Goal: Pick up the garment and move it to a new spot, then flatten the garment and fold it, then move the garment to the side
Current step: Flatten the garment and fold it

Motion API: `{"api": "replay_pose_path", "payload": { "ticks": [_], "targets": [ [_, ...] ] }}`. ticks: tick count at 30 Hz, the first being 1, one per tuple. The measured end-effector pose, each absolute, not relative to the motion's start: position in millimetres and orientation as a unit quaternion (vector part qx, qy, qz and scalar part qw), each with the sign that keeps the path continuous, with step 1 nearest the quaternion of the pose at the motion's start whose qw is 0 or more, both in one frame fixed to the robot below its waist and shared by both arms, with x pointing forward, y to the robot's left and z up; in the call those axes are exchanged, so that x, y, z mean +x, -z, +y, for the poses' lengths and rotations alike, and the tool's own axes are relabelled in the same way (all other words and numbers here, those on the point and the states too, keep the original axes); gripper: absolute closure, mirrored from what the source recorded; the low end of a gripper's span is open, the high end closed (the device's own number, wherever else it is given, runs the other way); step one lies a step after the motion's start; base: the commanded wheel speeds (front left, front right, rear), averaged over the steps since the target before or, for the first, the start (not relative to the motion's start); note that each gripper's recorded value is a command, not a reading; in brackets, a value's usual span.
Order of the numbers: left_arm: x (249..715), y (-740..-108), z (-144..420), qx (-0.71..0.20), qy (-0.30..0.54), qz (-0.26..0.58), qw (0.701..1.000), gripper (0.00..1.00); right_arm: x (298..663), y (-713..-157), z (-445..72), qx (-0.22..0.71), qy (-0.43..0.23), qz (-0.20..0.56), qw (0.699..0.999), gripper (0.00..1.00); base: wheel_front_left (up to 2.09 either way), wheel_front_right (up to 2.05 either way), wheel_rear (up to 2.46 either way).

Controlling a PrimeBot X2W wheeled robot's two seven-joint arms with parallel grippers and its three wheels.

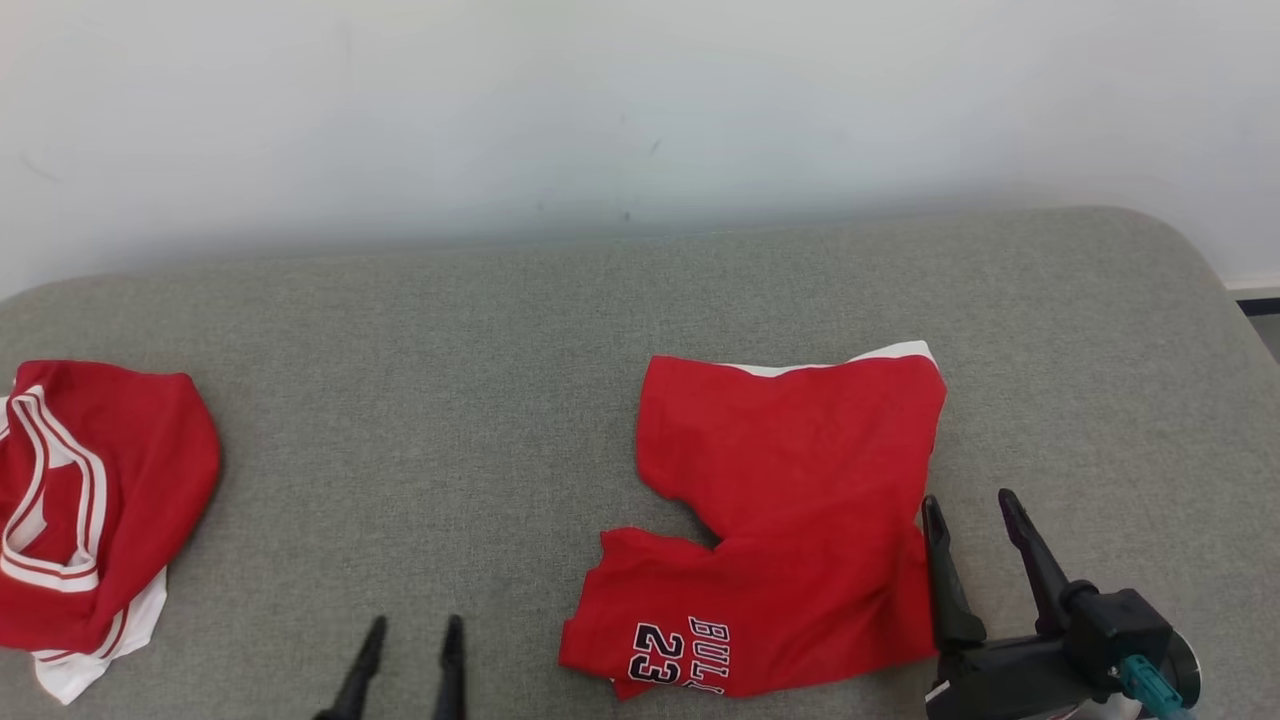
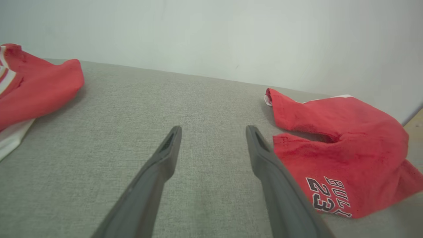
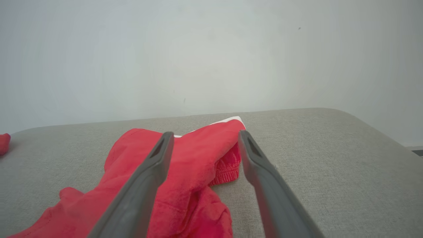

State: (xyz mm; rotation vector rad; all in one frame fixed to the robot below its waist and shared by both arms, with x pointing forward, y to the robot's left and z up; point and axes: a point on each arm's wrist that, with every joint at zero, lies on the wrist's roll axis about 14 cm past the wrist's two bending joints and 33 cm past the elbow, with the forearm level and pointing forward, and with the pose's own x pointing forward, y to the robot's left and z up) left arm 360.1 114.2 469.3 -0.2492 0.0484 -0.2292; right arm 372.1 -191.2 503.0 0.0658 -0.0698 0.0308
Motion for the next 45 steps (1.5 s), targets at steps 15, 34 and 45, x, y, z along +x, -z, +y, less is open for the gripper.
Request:
{"api": "replay_pose_path", "payload": {
  "ticks": [15, 34, 45],
  "targets": [
    [350, -423, 38, -0.092, 0.256, 0.114, 0.955, 0.00, 362, -492, -185, 0.059, -0.019, -0.018, 0.998, 0.00, 0.00, 0.00, 0.00],
    [368, -429, 21, -0.102, 0.287, 0.114, 0.946, 1.00, 366, -493, -193, 0.064, -0.007, -0.021, 0.998, 0.00, 0.00, 0.00, 0.00],
    [357, -460, 97, -0.068, 0.224, 0.052, 0.971, 1.00, 380, -487, -161, 0.073, -0.054, -0.011, 0.996, 0.00, 0.00, 0.00, 0.00]
  ]
}}
